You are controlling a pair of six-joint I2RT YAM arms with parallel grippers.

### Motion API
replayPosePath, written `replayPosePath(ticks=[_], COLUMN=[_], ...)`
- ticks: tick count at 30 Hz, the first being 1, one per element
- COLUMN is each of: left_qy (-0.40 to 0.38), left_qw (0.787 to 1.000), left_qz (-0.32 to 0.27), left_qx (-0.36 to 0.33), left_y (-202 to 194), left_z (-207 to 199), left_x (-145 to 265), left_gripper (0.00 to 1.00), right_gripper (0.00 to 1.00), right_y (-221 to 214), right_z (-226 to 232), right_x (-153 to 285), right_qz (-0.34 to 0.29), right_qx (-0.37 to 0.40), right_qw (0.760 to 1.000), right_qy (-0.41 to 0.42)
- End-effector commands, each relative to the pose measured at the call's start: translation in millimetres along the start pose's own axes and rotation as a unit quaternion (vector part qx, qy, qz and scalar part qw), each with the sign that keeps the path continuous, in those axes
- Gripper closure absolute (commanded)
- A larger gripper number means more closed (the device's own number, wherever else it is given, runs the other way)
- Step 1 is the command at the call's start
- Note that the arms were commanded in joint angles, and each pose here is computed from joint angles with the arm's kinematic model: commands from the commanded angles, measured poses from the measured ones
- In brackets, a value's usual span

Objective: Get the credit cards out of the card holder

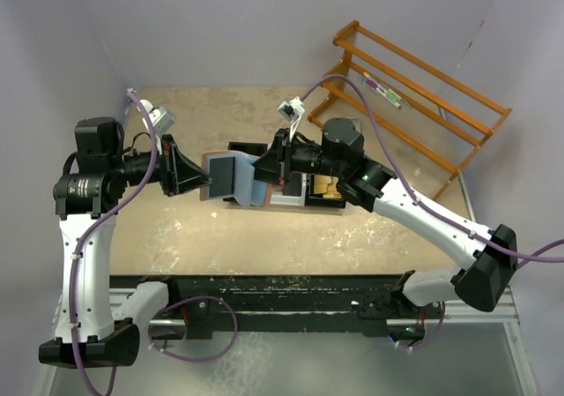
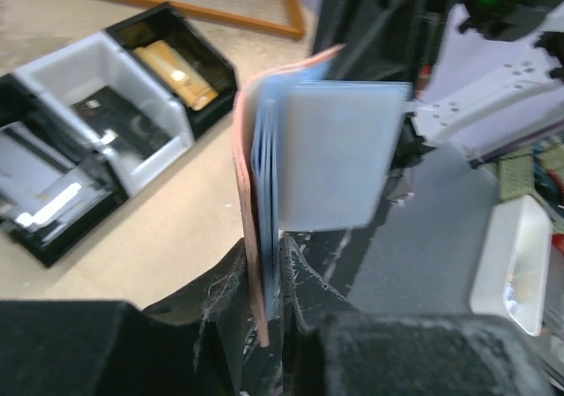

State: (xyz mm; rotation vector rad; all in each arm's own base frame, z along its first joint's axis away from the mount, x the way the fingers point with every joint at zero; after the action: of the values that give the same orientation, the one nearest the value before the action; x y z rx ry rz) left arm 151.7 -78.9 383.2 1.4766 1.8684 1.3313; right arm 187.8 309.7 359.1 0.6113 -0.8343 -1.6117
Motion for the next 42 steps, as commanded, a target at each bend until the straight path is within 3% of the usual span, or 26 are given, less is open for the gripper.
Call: replayPosePath(ticks=[1,4,11,15,26,36,39,42], left_qy=[0.09,0.095,-0.01,-0.044,0.018,-0.058,-0.062,-0.075], left_qw=[0.996,0.995,1.0,0.999,1.0,0.998,0.997,0.996], left_qz=[-0.008,-0.007,-0.012,-0.012,-0.012,-0.026,-0.034,-0.035], left_qx=[-0.014,-0.009,-0.001,0.001,0.001,0.021,0.032,0.026], left_y=[6,4,4,4,7,6,7,11], left_z=[22,23,1,-5,7,-4,-3,-9], left_x=[-1,-1,-2,-2,-2,-5,-7,-4], left_gripper=[0.78,0.73,0.6,0.58,0.81,0.85,0.96,1.0], right_gripper=[1.0,1.0,1.0,1.0,1.0,1.0,0.92,0.81], right_y=[20,20,20,20,14,23,21,16], right_z=[38,39,40,41,43,43,39,43], right_x=[10,10,11,13,24,21,17,22], right_qz=[-0.041,-0.042,-0.042,-0.044,-0.025,-0.036,-0.024,-0.017], right_qx=[0.031,0.03,0.028,0.03,0.029,0.035,0.027,0.015], right_qw=[0.996,0.996,0.995,0.995,0.997,0.998,0.999,0.998], right_qy=[0.076,0.076,0.082,0.081,0.063,0.045,0.038,0.054])
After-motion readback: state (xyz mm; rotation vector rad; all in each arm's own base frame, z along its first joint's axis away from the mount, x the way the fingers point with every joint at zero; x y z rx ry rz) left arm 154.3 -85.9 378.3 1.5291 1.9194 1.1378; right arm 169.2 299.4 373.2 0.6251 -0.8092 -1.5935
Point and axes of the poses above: each gripper's point midway between its finger pads, its own x axis back along the fingers, its own z axis along the line the jaws close on, y = z × x, the point moved 8 cm from there along x, back along the fingers, and after that the axes turned 1 degree about -x, right-handed, at the moved point
